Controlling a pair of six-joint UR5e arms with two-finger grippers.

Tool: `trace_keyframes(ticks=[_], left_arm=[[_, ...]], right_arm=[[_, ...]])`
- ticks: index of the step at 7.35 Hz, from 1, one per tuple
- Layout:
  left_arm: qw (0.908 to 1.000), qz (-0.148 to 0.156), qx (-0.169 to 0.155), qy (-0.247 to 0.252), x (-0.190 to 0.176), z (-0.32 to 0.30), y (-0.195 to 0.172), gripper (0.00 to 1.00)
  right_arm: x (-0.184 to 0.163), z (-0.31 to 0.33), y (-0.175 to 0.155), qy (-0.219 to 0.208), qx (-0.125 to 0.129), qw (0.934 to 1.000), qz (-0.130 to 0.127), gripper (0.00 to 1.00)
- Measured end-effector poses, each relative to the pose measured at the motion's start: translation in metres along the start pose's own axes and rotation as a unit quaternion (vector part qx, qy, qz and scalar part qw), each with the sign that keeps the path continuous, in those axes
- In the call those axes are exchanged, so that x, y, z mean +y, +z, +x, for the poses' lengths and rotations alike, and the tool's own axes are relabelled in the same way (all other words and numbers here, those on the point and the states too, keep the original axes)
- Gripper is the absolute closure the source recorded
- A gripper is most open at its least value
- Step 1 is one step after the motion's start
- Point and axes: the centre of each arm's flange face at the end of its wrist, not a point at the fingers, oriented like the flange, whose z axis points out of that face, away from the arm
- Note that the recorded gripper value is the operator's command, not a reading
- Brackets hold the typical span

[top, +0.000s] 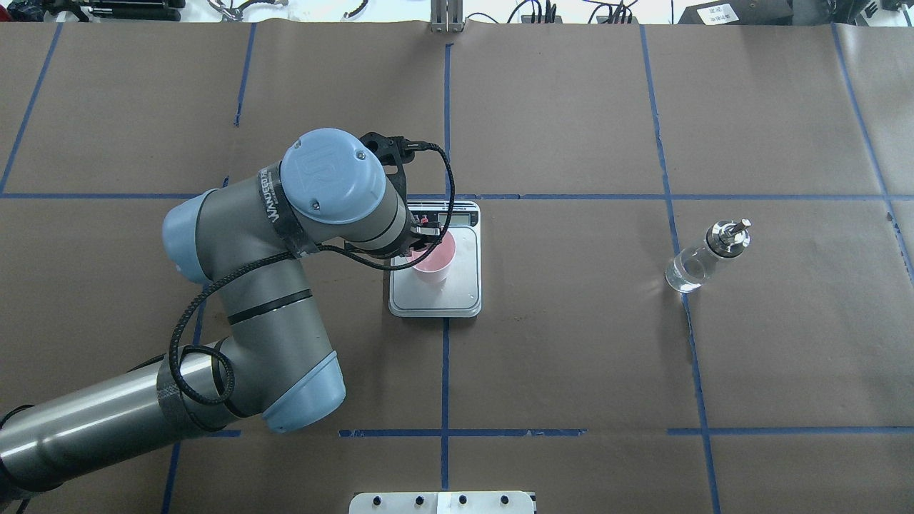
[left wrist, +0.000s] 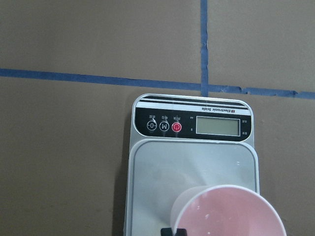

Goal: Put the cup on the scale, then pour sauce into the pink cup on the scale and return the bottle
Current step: 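Open the left gripper and withdraw the left arm from the scale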

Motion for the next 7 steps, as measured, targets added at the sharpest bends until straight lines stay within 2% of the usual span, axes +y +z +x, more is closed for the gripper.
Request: trace_keyframes(ticks=[1,3,5,7], left_arm=[[1.0000,0.000,0.001,0.001,0.001,-0.002,0.001,0.00],[0.9999,0.005,0.012,0.011,0.003,-0.002,-0.014,0.00],[0.9978,0.019,0.024,0.059,0.007,-0.032,-0.067,0.00],[0.9908,0.050,-0.005,0.126,-0.010,-0.109,-0.125,0.00]], right_arm=[[0.000,0.000,0.000,0.000,0.000,1.0000,0.000,0.00],[0.000,-0.001,-0.001,0.000,0.000,1.0000,0.001,0.00],[-0.009,-0.013,-0.012,0.014,-0.004,0.9998,0.013,0.00],[-0.022,-0.049,-0.041,0.050,-0.019,0.9978,0.040,0.00]])
